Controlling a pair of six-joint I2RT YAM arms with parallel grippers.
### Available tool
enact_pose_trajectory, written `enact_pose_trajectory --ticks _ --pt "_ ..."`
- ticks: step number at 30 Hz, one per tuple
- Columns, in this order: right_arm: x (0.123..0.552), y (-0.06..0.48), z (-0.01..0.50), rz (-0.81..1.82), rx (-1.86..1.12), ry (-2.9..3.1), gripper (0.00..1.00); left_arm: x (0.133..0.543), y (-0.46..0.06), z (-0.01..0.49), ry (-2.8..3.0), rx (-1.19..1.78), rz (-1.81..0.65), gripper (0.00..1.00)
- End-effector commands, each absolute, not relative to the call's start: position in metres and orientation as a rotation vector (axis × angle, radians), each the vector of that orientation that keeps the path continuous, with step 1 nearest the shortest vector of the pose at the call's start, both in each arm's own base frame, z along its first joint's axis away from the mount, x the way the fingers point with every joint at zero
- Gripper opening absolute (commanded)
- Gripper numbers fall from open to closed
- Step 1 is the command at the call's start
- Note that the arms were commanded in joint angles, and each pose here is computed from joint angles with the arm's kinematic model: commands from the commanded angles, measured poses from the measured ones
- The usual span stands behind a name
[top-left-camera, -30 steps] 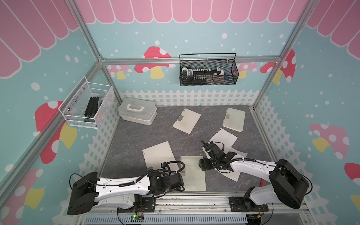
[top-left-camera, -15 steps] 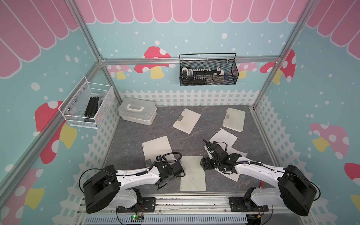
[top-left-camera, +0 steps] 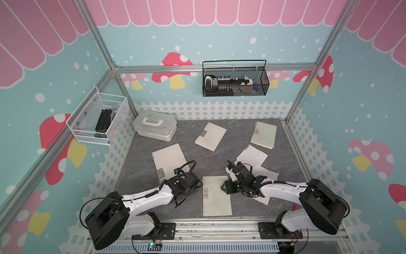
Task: Tear off pages from different notebooks
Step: Move the notebook to the center of the board, then open the notebook at the center of the board.
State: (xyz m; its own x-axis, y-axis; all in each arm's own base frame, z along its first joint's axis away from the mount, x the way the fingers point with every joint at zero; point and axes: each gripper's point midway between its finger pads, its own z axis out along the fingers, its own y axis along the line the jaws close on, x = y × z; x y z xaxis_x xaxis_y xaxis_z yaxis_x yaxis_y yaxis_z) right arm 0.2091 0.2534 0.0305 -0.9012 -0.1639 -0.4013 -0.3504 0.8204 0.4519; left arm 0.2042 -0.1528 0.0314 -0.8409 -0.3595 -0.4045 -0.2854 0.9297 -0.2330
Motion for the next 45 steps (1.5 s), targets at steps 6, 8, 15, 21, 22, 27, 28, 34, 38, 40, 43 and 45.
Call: enact_pose_trajectory --ticks 6,8,15,21,22,27,28,34,38,40,43,45 --pt "0.200 0.254 0.027 0.779 -0.364 2.695 0.47 0.211 -0.223 0.038 2.603 -0.367 -0.660 0.96" --pt "0.202 0.257 0.030 0.788 -0.370 2.684 0.45 0.215 -0.231 0.030 2.617 -0.368 -0.686 0.96" --pt "0.221 0.274 0.046 0.792 -0.421 2.630 0.34 0.241 -0.242 0.019 2.632 -0.393 -0.835 0.92" --pt "0.239 0.287 0.043 0.767 -0.447 2.634 0.32 0.265 -0.263 0.037 2.602 -0.319 -0.870 0.92" --pt "0.244 0.288 0.042 0.759 -0.450 2.634 0.32 0.271 -0.264 0.038 2.602 -0.318 -0.859 0.92" --pt "0.276 0.288 0.046 0.768 -0.408 2.622 0.31 0.302 -0.256 0.029 2.607 -0.365 -0.819 0.91" --pt "0.280 0.289 0.047 0.775 -0.405 2.619 0.31 0.307 -0.252 0.027 2.607 -0.385 -0.813 0.91" --pt "0.284 0.309 0.057 0.923 -0.421 2.586 0.36 0.309 -0.241 0.011 2.624 -0.451 -0.827 0.93" --pt "0.282 0.315 0.067 1.002 -0.408 2.554 0.38 0.305 -0.242 0.007 2.613 -0.491 -0.875 0.93" --pt "0.280 0.317 0.076 1.054 -0.399 2.521 0.38 0.304 -0.240 0.006 2.606 -0.513 -0.880 0.93" --pt "0.273 0.325 0.094 1.179 -0.400 2.462 0.41 0.305 -0.235 0.007 2.588 -0.568 -0.863 0.94" --pt "0.270 0.331 0.104 1.263 -0.399 2.423 0.43 0.305 -0.232 0.008 2.570 -0.597 -0.862 0.94"
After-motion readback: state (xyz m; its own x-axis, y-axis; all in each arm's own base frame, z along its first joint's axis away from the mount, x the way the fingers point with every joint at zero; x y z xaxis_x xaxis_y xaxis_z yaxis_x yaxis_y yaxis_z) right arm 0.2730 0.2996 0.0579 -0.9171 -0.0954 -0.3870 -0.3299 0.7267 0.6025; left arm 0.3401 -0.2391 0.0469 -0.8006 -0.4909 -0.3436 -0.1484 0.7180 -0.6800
